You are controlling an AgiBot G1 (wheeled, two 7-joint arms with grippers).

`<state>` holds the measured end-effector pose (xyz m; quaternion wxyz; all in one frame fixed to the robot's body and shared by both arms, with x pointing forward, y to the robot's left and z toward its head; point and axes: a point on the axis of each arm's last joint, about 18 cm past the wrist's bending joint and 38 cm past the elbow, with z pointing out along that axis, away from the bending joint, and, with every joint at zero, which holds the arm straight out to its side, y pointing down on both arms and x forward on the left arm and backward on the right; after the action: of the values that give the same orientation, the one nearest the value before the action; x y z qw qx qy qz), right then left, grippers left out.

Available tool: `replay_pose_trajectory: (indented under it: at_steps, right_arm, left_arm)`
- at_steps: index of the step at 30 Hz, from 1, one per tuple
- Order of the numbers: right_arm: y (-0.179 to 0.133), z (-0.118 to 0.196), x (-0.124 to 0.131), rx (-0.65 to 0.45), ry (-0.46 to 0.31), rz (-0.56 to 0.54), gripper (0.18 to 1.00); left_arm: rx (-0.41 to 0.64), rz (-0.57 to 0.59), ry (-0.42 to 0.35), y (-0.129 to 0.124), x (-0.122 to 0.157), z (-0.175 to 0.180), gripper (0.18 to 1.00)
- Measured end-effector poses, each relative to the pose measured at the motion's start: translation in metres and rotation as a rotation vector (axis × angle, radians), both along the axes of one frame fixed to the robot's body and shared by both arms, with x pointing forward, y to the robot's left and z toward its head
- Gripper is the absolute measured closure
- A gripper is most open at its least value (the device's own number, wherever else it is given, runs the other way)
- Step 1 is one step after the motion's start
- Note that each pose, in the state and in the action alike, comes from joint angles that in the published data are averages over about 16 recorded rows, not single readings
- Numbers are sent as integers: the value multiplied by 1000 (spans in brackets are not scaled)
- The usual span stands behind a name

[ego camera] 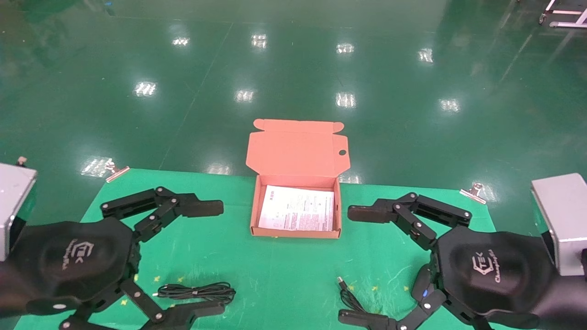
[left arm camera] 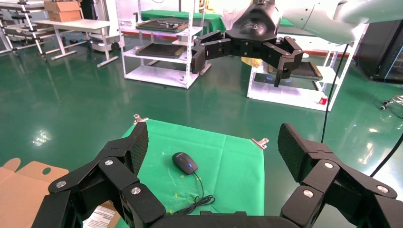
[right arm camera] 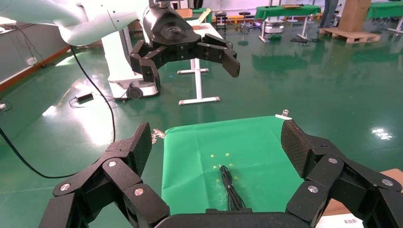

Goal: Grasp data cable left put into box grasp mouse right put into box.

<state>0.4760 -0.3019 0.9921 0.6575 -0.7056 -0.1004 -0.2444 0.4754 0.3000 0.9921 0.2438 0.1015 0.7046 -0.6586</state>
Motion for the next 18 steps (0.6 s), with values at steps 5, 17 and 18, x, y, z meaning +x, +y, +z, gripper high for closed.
replay_pose_trajectory:
  at_steps: [5, 17, 18]
  right_arm:
    - [0, 0, 0, 0, 0, 0, 178]
    - [-1, -1, 0, -12, -2, -5, 178]
    - [-1, -2, 0, -18, -3, -8, 178]
  left_arm:
    - [0, 0, 0, 0, 0, 0, 184]
    - [10, 10, -2, 1, 1, -1, 184]
    - [15, 13, -3, 1, 1, -1, 184]
